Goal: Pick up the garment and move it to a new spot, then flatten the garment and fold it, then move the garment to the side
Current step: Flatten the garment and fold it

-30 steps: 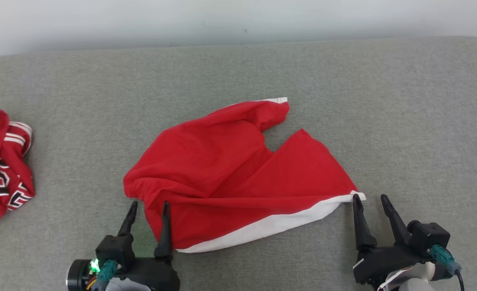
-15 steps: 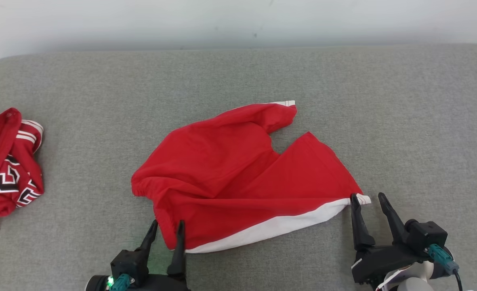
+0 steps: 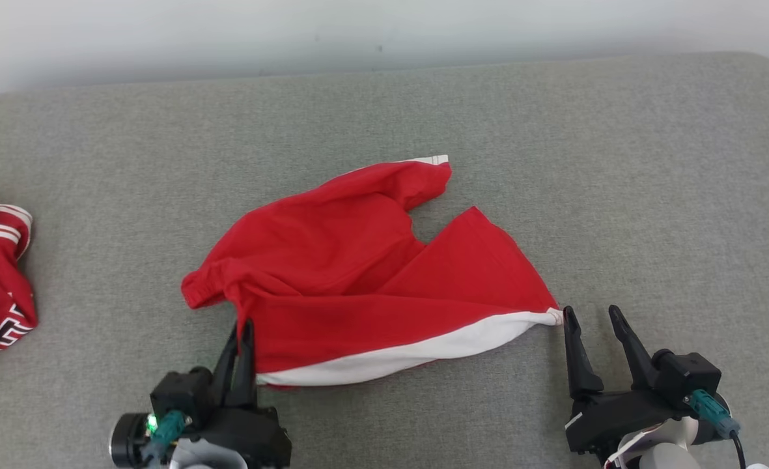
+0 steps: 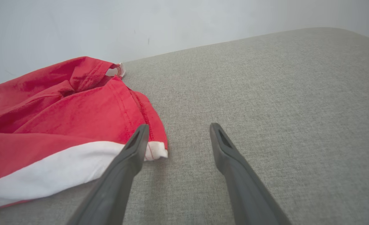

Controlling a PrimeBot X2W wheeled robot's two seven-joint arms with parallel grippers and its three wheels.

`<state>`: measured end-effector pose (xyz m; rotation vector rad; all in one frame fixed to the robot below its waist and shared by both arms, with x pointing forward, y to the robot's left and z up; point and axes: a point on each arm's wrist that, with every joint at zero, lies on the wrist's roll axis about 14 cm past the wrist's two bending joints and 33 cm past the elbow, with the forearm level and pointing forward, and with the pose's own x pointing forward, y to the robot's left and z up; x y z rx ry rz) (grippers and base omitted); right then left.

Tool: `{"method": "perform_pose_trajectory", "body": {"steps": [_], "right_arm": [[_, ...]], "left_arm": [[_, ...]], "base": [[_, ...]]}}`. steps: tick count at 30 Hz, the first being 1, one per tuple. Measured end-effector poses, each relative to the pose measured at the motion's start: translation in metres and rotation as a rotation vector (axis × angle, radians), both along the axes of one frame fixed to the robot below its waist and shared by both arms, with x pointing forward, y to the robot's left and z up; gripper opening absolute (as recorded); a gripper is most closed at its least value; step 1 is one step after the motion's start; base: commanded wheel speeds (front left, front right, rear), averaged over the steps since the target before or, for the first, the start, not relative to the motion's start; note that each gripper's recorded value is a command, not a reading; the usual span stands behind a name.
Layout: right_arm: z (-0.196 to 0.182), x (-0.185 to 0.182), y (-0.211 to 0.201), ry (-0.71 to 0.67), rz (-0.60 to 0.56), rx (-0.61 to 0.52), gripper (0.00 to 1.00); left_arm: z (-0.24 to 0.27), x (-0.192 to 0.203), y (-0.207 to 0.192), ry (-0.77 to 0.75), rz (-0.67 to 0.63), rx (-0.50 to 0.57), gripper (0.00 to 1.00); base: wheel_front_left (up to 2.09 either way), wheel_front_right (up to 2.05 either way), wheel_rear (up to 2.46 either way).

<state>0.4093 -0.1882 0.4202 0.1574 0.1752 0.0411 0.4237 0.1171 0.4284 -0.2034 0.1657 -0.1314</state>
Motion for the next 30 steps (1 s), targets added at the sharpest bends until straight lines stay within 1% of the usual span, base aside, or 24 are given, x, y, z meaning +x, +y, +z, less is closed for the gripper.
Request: {"method": "perform_pose_trajectory", "body": {"steps": [4, 8, 9, 10, 11, 12, 17, 30], "right_arm": [[0.0, 0.0, -0.002, 0.001, -0.005, -0.002, 1.0], [-0.002, -0.004, -0.008, 0.009, -0.02, -0.006, 1.0], [-0.002, -0.005, -0.01, 0.01, -0.026, -0.009, 1.0], [-0.002, -0.006, -0.012, 0.01, -0.032, -0.01, 1.0], [-0.001, -0.008, -0.015, 0.008, -0.039, -0.011, 1.0], [0.001, -0.009, -0.017, 0.005, -0.044, -0.013, 1.0], [0.01, -0.017, -0.021, -0.018, -0.057, -0.019, 1.0], [0.037, -0.042, -0.005, -0.097, -0.025, -0.009, 1.0]], "left_arm": [[-0.004, 0.013, 0.003, 0.006, 0.007, 0.041, 0.0], [-0.025, 0.017, 0.004, 0.07, 0.006, 0.071, 0.0], [-0.027, 0.017, 0.004, 0.08, 0.006, 0.073, 0.1], [-0.029, 0.019, 0.004, 0.084, 0.008, 0.079, 0.4], [-0.029, 0.02, 0.004, 0.085, 0.009, 0.081, 0.98], [-0.028, 0.021, 0.003, 0.082, 0.008, 0.083, 1.0], [-0.014, 0.016, 0.011, 0.045, 0.039, 0.079, 1.0], [0.014, -0.038, 0.039, -0.038, 0.088, 0.097, 1.0]], "base": [[0.0, 0.0, 0.0], [0.0, 0.0, 0.0], [0.0, 0.0, 0.0], [0.0, 0.0, 0.0], [0.0, 0.0, 0.0], [0.0, 0.0, 0.0], [0.0, 0.0, 0.0], [0.0, 0.0, 0.0]]}}
